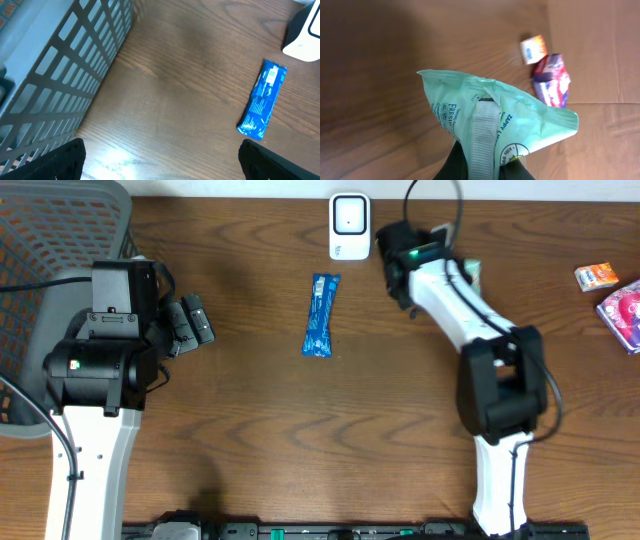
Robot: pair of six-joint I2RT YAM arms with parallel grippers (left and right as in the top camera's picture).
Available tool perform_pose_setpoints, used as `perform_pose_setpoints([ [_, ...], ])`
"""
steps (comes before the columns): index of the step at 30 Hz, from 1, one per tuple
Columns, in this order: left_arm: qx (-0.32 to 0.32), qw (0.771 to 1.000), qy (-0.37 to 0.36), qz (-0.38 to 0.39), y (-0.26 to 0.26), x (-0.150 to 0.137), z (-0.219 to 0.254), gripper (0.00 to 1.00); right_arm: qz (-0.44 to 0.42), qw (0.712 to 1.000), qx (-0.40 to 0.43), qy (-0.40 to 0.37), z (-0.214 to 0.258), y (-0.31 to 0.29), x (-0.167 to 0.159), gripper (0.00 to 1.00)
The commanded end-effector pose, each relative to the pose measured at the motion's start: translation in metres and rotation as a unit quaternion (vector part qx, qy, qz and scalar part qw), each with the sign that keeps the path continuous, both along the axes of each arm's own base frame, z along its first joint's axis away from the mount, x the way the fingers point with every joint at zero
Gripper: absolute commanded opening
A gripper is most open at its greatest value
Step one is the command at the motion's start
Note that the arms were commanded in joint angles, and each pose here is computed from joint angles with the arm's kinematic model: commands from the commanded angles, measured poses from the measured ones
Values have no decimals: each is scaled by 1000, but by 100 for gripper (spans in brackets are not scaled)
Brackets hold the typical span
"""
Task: Scan the item barcode
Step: 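Carry the tissue pack left toward the scanner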
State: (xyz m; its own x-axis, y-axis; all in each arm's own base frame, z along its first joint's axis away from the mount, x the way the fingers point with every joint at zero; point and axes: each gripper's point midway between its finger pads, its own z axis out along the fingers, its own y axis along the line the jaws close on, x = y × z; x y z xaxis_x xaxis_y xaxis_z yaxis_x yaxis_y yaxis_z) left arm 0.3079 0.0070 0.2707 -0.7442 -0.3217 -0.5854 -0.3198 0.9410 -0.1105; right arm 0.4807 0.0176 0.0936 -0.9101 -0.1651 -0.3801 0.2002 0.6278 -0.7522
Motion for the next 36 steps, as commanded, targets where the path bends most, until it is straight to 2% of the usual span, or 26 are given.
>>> perform_pose_setpoints([
  [1, 8, 1000, -1, -1, 3, 1, 3, 98, 17, 999, -17, 32, -44, 29, -8, 5],
  [3, 8, 1000, -2, -1, 3, 1, 3, 98, 35, 998, -12, 53, -61, 46, -13, 16],
  [4, 8, 1000, -1, -1, 3, 1, 3, 98, 45, 997, -7, 65, -70, 56, -17, 27],
  [5, 8, 1000, -1, -1, 3, 1, 3, 98, 54, 996, -2, 75, -76, 65, -21, 41],
  [7, 8, 1000, -2, -1, 3, 1, 3, 98, 68, 993, 23, 89, -85, 82, -27, 78],
  [8, 8, 1000, -2, -1, 3, 1, 3, 98, 76, 991, 41, 99, -89, 92, -31, 78],
  [10, 8, 1000, -2, -1, 3, 1, 3, 98, 82, 989, 70, 99, -85, 108, -35, 70],
  [12, 8, 1000, -2, -1, 3, 1, 3, 98, 77, 989, 99, 82, -70, 120, -35, 71],
  [18, 8, 1000, -1, -1, 3, 1, 3, 98, 95, 974, 203, 43, 10, 138, -12, 81],
  [22, 8, 1000, -1, -1, 3, 1, 3, 98, 115, 958, 259, 39, 48, 132, -3, 81],
  [25, 8, 1000, -1, -1, 3, 1, 3, 98, 136, 940, 303, 73, 47, 133, -7, 80],
  [27, 8, 1000, -1, -1, 3, 1, 3, 98, 135, 931, 322, 101, 40, 130, -14, 77],
  [29, 7, 1000, -1, -1, 3, 1, 3, 98, 141, 926, 326, 127, 30, 125, -19, 74],
  [31, 7, 1000, -1, -1, 3, 1, 3, 98, 167, 918, 322, 160, 19, 125, -24, 76],
  [36, 8, 1000, -1, -1, 3, 1, 3, 98, 164, 923, 299, 177, -10, 118, -30, 79],
])
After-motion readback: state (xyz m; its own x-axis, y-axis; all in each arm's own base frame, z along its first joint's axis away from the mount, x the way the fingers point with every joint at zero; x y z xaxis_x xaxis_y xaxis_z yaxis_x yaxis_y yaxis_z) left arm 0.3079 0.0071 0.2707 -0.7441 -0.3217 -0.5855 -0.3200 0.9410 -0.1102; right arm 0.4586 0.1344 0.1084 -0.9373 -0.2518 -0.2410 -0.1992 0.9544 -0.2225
